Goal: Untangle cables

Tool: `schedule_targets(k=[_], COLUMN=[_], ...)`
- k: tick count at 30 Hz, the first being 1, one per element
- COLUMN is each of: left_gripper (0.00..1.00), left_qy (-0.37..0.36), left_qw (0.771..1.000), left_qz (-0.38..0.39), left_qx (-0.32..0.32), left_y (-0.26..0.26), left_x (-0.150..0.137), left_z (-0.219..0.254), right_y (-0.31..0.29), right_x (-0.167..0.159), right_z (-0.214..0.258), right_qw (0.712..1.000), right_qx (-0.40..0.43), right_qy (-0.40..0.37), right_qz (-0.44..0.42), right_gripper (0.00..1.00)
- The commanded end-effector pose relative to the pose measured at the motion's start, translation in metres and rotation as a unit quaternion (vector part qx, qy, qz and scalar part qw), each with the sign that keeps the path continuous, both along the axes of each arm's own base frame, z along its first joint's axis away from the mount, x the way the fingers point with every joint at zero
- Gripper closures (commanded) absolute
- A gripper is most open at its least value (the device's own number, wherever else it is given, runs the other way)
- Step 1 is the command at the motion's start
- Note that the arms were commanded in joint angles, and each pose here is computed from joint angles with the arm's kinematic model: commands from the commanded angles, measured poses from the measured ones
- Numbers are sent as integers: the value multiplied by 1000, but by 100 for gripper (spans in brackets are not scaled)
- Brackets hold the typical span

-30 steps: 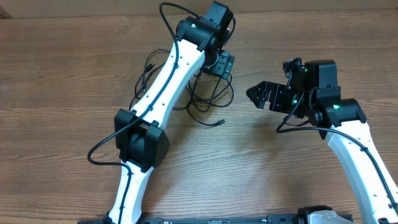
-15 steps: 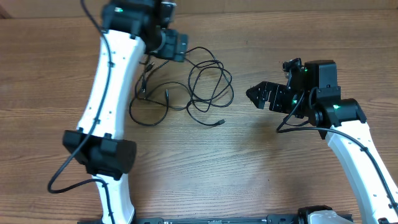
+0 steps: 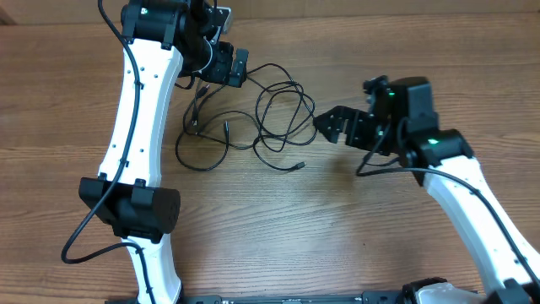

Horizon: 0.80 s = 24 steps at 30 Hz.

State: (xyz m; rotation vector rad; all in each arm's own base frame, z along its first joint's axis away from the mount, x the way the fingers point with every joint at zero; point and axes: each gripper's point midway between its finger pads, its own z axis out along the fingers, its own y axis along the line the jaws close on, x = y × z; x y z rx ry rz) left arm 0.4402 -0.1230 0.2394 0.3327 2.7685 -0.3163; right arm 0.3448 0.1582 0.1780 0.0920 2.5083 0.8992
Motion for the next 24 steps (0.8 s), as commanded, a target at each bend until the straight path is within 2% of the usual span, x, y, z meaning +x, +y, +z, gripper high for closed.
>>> schedule_targets(k=[1,9,14,17,18,21,24], left_gripper=[0,0,0,0,0,0,0], left_qy=[-20,-19,-19,-19,-20,-20,-20], left_qw=[1000,1000,1000,1000,1000,1000,1000], left_qz=[-11,-11,-11,-11,-11,-11,-11], left_qx=[-8,-8,-8,-8,-8,-8,-8], left_y=[-3,-3,-3,-3,-3,-3,-3], left_x=[-2,-2,-2,-2,-2,-2,-2], left_z=[14,14,14,14,14,14,14], right_y=[21,68,85,92,91,88,90], right_x=[16,37,42,47,49,54,58], right_z=[-19,-38,-47,-57,-61,-70,-74], right_qw=[1000,999,999,999,999,999,999], right_qx=[13,45,44,36,33,28,30], right_qy=[22,2,-10,-16,-10,2,0], right_qz=[-6,23,30,28,17,-15,-15], right_gripper=[0,0,7,20,20,34,62])
